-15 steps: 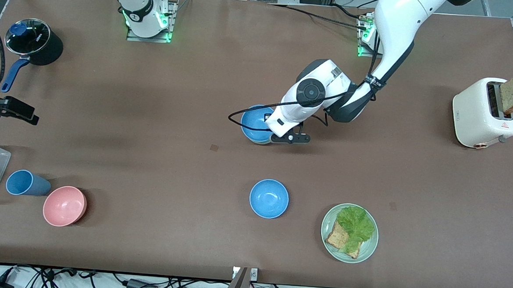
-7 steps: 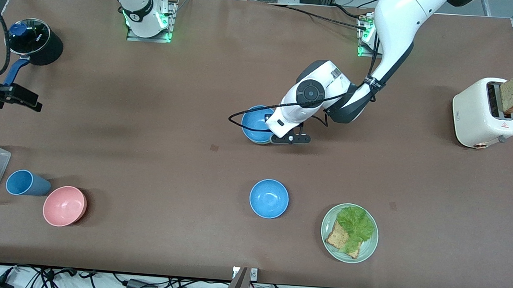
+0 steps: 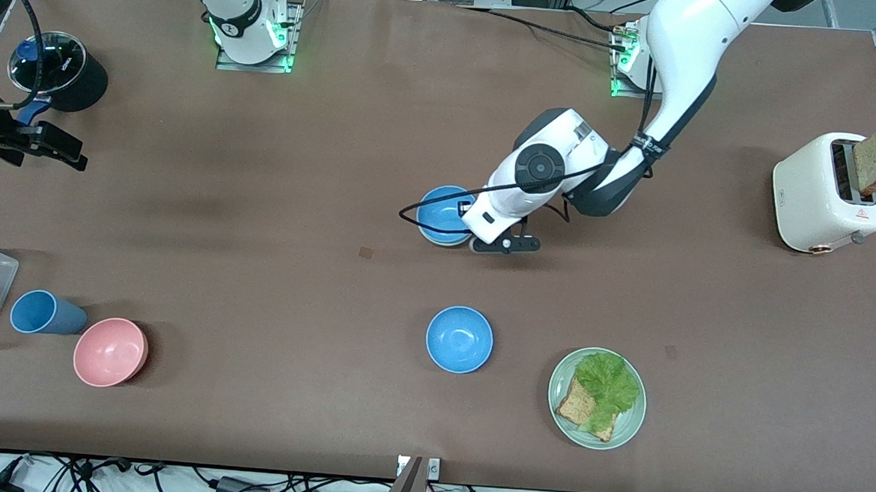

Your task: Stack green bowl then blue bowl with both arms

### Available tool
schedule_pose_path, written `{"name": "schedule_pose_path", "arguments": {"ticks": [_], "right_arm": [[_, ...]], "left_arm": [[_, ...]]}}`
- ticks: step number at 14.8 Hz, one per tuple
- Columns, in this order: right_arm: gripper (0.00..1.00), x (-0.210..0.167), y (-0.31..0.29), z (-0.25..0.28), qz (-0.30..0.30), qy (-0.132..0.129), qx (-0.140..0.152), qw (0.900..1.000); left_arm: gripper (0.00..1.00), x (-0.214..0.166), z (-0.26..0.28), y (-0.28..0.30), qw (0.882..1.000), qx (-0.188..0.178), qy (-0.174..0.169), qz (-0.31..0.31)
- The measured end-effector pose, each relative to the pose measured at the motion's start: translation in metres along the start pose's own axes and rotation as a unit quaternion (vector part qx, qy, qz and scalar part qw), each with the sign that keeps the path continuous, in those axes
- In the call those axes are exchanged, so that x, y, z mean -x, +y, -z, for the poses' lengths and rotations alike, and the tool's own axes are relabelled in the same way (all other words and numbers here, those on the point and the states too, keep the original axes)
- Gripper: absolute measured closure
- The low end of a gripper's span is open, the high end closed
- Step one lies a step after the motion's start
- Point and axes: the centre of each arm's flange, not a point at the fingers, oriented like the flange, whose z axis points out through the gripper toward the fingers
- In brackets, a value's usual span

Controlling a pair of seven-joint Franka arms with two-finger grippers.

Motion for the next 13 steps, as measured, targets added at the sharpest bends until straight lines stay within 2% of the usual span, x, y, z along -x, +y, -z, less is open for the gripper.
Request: {"name": "schedule_pose_path", "arguments": {"ticks": [3,7,13], "right_arm": [[0.0,0.005,0.0,-0.001,0.001,0.012,0.0,1.0],[0.0,0.014,-0.001,-0.004,0.001,0.024,-0.001,1.0],[0.0,0.016,-0.001,0.001,0.001,0.031,-0.001,1.0]], "left_arm": [[0.56,-0.027,0.04,-0.025,1.0,-0.011,-0.003,-0.012],[0.53,-0.061,0.095,-0.068,0.998,-0.018,-0.007,-0.062],[0.51,-0.12,0.146,-0.182,0.983,-0.008,-0.01,-0.184]]}}
